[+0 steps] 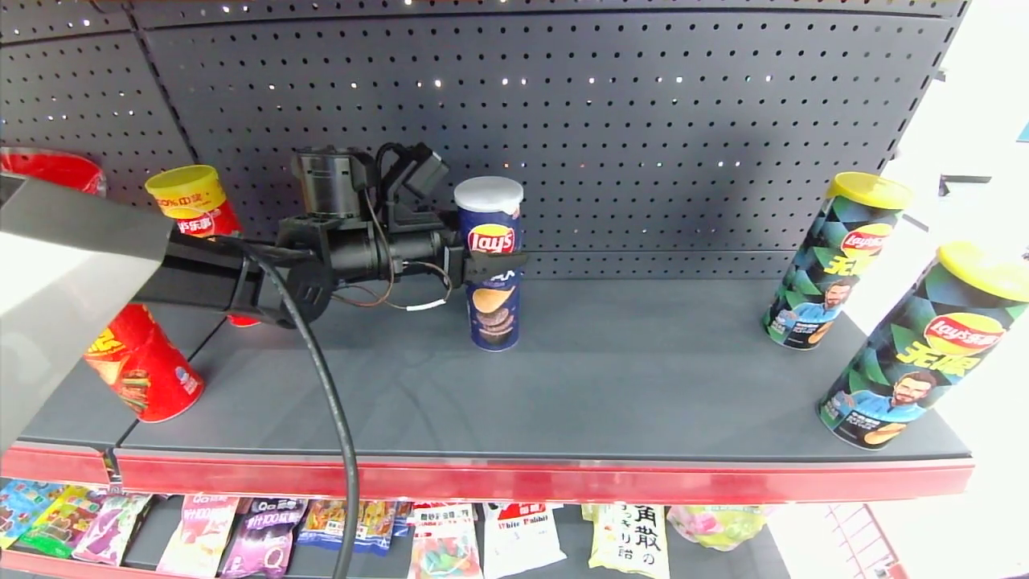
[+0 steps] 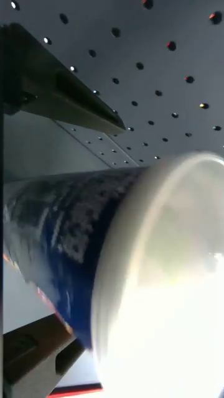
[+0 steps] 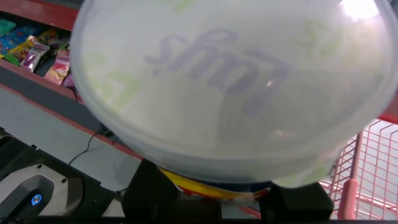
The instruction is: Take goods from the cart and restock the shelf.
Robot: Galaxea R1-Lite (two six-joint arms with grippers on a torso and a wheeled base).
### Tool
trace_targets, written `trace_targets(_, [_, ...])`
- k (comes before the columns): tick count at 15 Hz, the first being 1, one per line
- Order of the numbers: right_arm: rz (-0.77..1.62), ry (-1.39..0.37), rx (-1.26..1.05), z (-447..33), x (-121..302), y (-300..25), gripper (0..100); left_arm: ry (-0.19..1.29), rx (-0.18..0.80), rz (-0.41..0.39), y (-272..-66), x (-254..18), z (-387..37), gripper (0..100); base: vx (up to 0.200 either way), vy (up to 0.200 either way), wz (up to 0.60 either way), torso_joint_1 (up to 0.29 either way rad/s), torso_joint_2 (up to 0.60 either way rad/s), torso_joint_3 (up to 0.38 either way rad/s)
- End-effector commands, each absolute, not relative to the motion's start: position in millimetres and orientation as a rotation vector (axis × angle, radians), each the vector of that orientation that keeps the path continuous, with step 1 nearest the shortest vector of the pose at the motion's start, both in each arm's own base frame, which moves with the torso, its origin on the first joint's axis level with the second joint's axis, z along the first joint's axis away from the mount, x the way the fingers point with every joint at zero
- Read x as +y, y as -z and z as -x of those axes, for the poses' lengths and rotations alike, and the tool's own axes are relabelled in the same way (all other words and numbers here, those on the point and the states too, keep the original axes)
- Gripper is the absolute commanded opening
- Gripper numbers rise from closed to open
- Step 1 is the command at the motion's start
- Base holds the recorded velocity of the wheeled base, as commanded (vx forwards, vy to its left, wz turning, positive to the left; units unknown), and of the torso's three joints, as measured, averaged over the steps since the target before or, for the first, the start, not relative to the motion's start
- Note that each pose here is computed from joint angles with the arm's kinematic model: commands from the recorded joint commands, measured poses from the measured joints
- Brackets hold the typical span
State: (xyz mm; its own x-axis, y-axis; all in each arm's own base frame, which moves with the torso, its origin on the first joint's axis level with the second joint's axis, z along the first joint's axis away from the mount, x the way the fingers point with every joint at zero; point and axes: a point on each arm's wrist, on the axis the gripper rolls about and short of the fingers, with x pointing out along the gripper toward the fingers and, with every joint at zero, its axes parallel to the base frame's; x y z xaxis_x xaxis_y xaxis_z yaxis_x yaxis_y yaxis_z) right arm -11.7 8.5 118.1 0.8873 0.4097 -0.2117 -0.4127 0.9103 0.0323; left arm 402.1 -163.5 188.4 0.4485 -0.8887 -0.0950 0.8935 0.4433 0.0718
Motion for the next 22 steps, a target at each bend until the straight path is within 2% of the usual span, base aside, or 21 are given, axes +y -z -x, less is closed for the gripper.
trace_targets(1, [0.012, -0.43, 0.221, 11, 9, -118, 0, 1.109, 0.049, -0.115, -186, -164, -404, 0, 0.0, 0.0, 0.0, 0.0, 0.0, 0.0])
trace_targets(8, [0.014, -0.428, 0.215, 11, 9, -120, 0, 1.132, 0.043, -0.117, -193, -165, -391, 0, 0.0, 0.0, 0.0, 0.0, 0.0, 0.0])
trace_targets(14, [0.016, -0.43, 0.207, 12, 9, -122, 0, 1.139, 0.08, -0.109, -210, -142, -324, 0, 0.0, 0.0, 0.0, 0.0, 0.0, 0.0])
trace_targets(16, [0.016, -0.43, 0.209, 11, 9, -122, 0, 1.156, 0.119, -0.105, -205, -139, -295, 0, 0.0, 0.0, 0.0, 0.0, 0.0, 0.0])
trace_targets(19, [0.016, -0.434, 0.212, 11, 9, -121, 0, 1.168, 0.149, -0.105, -195, -138, -281, 0, 0.0, 0.0, 0.0, 0.0, 0.0, 0.0])
trace_targets(22, [0.015, -0.434, 0.213, 11, 9, -121, 0, 1.16, 0.101, -0.114, -180, -142, -284, 0, 0.0, 0.0, 0.0, 0.0, 0.0, 0.0])
